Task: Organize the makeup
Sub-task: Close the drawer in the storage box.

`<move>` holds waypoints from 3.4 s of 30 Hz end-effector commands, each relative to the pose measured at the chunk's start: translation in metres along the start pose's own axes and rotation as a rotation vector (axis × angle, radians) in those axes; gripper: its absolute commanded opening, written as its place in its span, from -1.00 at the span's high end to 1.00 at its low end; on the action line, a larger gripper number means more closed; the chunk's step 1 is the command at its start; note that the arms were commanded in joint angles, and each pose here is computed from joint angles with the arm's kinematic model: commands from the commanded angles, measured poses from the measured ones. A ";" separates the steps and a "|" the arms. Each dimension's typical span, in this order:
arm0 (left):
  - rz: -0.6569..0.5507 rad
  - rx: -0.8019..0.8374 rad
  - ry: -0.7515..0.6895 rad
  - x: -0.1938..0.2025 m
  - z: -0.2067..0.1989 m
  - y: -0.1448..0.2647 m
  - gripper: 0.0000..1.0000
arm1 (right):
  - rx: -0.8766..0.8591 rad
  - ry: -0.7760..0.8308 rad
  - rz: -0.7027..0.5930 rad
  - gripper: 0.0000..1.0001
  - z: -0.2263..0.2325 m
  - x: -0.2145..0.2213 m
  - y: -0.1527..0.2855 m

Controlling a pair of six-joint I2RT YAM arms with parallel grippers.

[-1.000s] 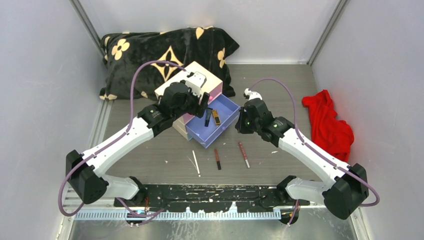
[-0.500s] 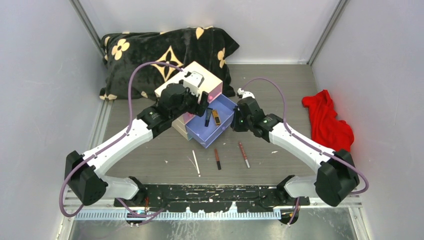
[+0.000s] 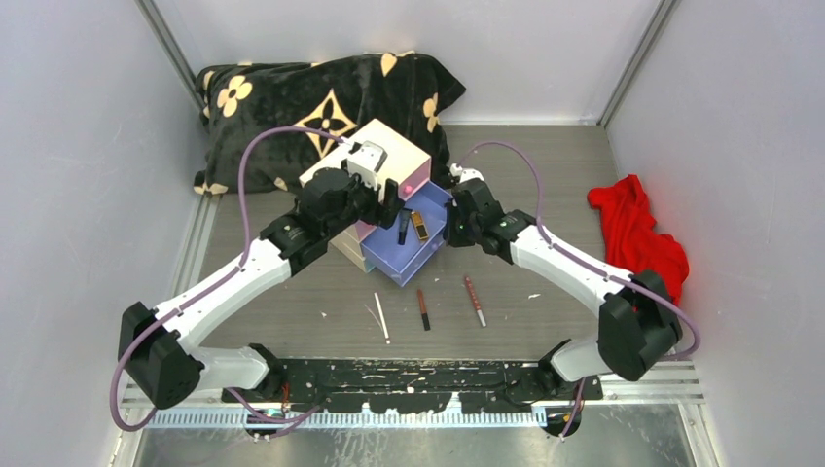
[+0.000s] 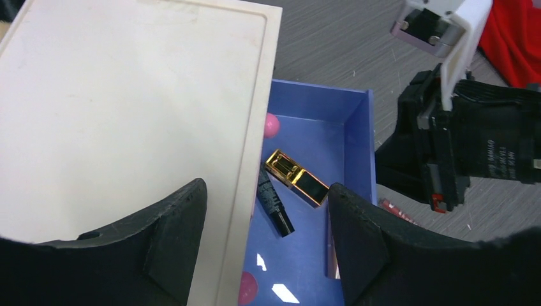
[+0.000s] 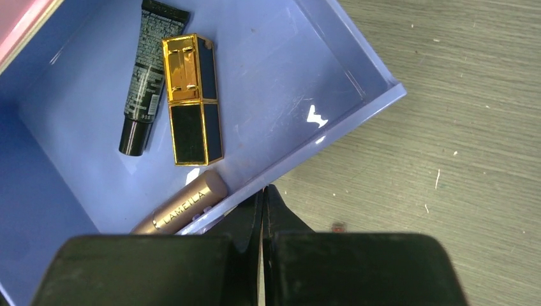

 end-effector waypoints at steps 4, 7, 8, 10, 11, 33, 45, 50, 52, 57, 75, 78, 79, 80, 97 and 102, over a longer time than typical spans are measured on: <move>0.112 -0.001 0.050 0.030 0.005 0.012 -0.40 | -0.077 0.000 -0.248 0.99 0.019 -0.076 -0.004; 0.119 -0.001 0.056 0.034 0.006 0.012 -0.40 | -0.091 0.000 -0.265 0.99 0.023 -0.084 -0.005; 0.121 -0.003 0.057 0.036 0.007 0.012 -0.40 | -0.097 0.001 -0.273 0.99 0.024 -0.088 -0.005; 0.125 -0.003 0.060 0.039 0.007 0.011 -0.39 | -0.106 0.000 -0.287 0.99 0.025 -0.093 -0.004; 0.128 -0.003 0.062 0.040 0.007 0.010 -0.39 | -0.110 0.000 -0.292 0.99 0.026 -0.095 -0.004; 0.162 0.013 0.081 0.055 0.008 0.003 -0.40 | -0.279 0.000 -0.394 0.98 0.055 -0.141 -0.016; 0.170 0.011 0.080 0.061 0.011 0.004 -0.39 | -0.342 0.002 -0.498 0.99 0.069 -0.184 -0.016; 0.170 0.013 0.082 0.063 0.011 0.002 -0.39 | -0.404 0.004 -0.505 0.99 0.080 -0.193 -0.011; 0.161 0.018 0.081 0.060 0.010 0.003 -0.40 | -0.355 0.010 -0.491 0.99 0.076 -0.189 -0.010; 0.142 0.001 0.045 0.041 0.007 0.008 -0.40 | -0.199 0.014 -0.452 0.98 0.052 -0.161 -0.005; 0.133 -0.046 0.042 0.041 0.014 0.010 -0.39 | -0.229 0.019 -0.369 0.99 0.045 -0.098 -0.015; 0.132 -0.037 0.045 0.042 0.013 0.009 -0.40 | -0.212 0.012 -0.364 0.99 0.044 -0.094 -0.025; 0.133 -0.038 0.045 0.042 0.014 0.009 -0.40 | -0.198 0.011 -0.351 0.99 0.042 -0.092 -0.029; 0.133 -0.036 0.043 0.042 0.013 0.009 -0.40 | -0.194 0.010 -0.343 0.99 0.042 -0.091 -0.033; 0.149 -0.003 0.058 0.050 0.011 0.010 -0.40 | -0.273 0.030 -0.469 0.99 0.060 -0.130 -0.075; 0.152 -0.002 0.057 0.052 0.012 0.009 -0.40 | -0.320 0.029 -0.541 0.99 0.069 -0.153 -0.068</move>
Point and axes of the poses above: each gripper's point midway between its finger pads, its own y axis back along the fingers, its own z axis along the line the jaws close on, x = y × z, the point moved 6 cm from there along y, back along the fingers, and after that the axes turned 15 degrees about y, right-handed, at the moved point
